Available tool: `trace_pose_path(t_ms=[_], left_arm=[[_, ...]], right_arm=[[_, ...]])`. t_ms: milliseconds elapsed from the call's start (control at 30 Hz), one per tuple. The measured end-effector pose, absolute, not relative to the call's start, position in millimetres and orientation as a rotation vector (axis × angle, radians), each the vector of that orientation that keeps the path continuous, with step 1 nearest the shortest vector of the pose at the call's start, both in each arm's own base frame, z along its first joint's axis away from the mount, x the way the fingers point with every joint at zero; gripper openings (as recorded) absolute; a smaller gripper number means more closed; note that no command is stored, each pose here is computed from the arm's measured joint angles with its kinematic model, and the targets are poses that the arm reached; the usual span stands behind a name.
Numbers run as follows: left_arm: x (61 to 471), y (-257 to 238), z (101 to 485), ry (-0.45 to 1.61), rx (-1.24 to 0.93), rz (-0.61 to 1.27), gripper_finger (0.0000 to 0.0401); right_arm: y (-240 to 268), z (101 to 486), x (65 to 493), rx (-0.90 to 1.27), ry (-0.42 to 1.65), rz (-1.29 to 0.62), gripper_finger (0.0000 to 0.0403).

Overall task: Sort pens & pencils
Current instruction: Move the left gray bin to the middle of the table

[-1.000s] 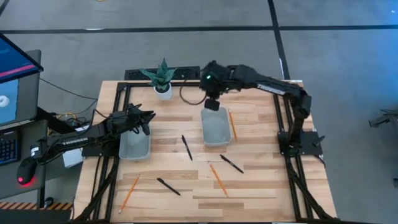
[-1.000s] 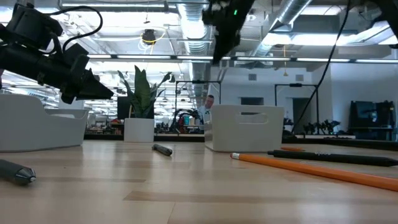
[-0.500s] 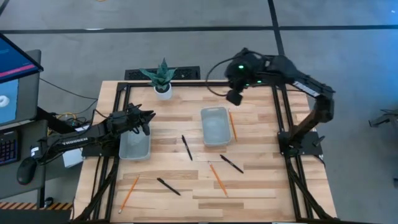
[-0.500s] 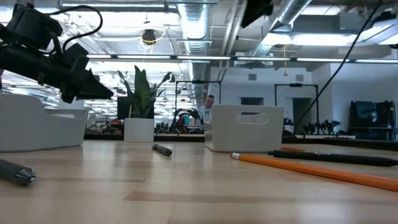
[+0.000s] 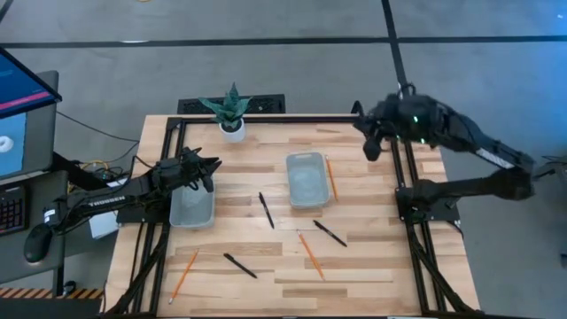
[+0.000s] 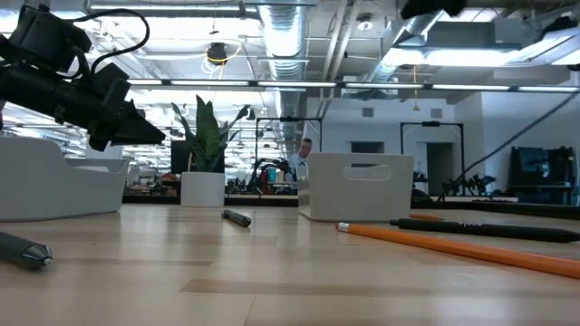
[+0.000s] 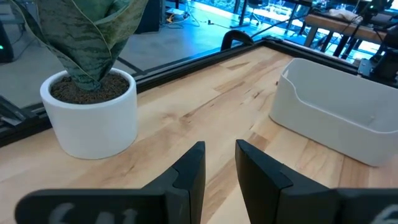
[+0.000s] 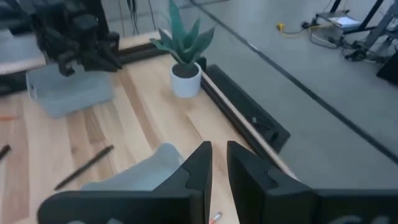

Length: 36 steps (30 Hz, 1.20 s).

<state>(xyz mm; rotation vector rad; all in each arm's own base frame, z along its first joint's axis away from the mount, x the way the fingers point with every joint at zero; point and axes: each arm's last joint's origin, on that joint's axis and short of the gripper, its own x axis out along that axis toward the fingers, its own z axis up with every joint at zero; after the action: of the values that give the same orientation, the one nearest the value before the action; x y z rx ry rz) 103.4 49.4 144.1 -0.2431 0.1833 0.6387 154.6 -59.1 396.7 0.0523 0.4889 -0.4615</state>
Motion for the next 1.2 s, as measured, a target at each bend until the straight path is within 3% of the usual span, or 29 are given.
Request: trace_pose_path(t_ms=[267,567,767,1000,1200], left_arm=[[103.3,49.5,144.1,0.182,-0.245,0.639,0.0091],[103.3,49.5,144.2,0.170,-0.281,0.643,0.0179],[103.4,49.5,144.3,0.153,-0.332,0.648,0.0213],[103.5,49.3,144.3,0.138,-0.382,0.644,0.0219],[106.5,45.5,151.1,0.140,-0.448,0.487,0.0219]], right_arm=[[-48.5,322.7,125.1,0.167,0.340,-0.489,0.0071],[-43.1,267.4,110.6,0.230,0.213,-0.492,0.0071],[-40.5,243.1,103.2,0.277,0.139,-0.491,0.0071],[-39.5,219.4,101.2,0.320,0.177,-0.495,0.0071],[-39.5,215.6,102.6,0.322,0.214,-0.493,0.0071]])
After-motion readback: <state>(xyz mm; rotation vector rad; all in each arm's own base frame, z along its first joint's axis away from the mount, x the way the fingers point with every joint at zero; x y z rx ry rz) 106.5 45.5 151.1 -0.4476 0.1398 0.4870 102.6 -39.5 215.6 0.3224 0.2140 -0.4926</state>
